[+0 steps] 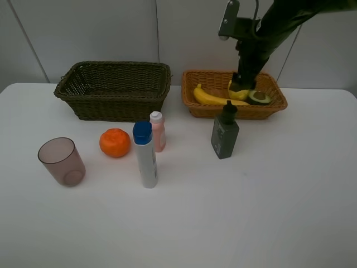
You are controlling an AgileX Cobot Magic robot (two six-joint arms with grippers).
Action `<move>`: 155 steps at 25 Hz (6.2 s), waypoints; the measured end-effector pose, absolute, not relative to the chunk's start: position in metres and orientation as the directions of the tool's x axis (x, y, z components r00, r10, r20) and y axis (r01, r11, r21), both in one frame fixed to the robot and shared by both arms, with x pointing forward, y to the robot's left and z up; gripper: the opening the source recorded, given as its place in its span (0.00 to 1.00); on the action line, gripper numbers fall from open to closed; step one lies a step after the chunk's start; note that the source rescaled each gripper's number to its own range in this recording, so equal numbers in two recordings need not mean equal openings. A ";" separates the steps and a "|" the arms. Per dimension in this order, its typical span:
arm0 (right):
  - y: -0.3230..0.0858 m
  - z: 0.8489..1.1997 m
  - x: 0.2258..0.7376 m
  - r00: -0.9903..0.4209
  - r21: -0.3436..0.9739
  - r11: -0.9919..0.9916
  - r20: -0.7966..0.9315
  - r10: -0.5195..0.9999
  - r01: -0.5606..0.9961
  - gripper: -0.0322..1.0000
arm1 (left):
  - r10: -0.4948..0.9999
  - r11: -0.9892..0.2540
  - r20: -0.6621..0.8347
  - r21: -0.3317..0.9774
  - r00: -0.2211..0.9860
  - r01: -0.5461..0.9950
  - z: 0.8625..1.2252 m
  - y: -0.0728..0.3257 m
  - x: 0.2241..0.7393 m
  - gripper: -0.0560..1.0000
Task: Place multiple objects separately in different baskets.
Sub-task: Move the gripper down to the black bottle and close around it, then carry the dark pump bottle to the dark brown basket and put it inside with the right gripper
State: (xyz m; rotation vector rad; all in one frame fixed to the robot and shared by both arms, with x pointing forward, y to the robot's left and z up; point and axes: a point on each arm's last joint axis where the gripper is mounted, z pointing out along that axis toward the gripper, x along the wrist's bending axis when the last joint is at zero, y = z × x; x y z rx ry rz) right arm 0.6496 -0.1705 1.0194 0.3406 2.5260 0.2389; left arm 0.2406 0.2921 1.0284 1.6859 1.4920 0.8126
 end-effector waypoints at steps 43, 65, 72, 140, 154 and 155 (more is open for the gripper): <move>-0.123 0.965 0.577 -0.407 0.274 0.401 -0.040 0.913 0.874 0.98 | 0.992 -0.060 -0.010 0.846 0.127 0.530 1.028 0.292 0.241 1.00; -0.119 0.938 0.581 -0.405 0.224 0.402 -0.035 0.914 0.888 0.96 | 0.992 -0.060 -0.010 0.846 0.127 0.530 1.028 0.292 0.241 1.00; -0.120 0.937 0.581 -0.409 0.210 0.409 -0.044 0.911 0.888 0.22 | 0.992 -0.060 -0.010 0.846 0.127 0.530 1.028 0.292 0.241 1.00; -0.026 1.074 0.634 -0.762 0.660 0.620 -0.111 0.638 0.424 0.08 | 0.992 -0.060 -0.010 0.846 0.127 0.530 1.028 0.292 0.241 1.00; 0.012 0.995 0.675 -0.744 0.707 0.539 -0.028 0.668 0.458 0.08 | 0.992 -0.060 -0.010 0.846 0.127 0.530 1.028 0.292 0.241 1.00; 0.013 0.992 0.676 -0.741 0.710 0.535 -0.026 0.671 0.459 0.08 | 0.992 -0.060 -0.010 0.846 0.127 0.530 1.028 0.292 0.241 1.00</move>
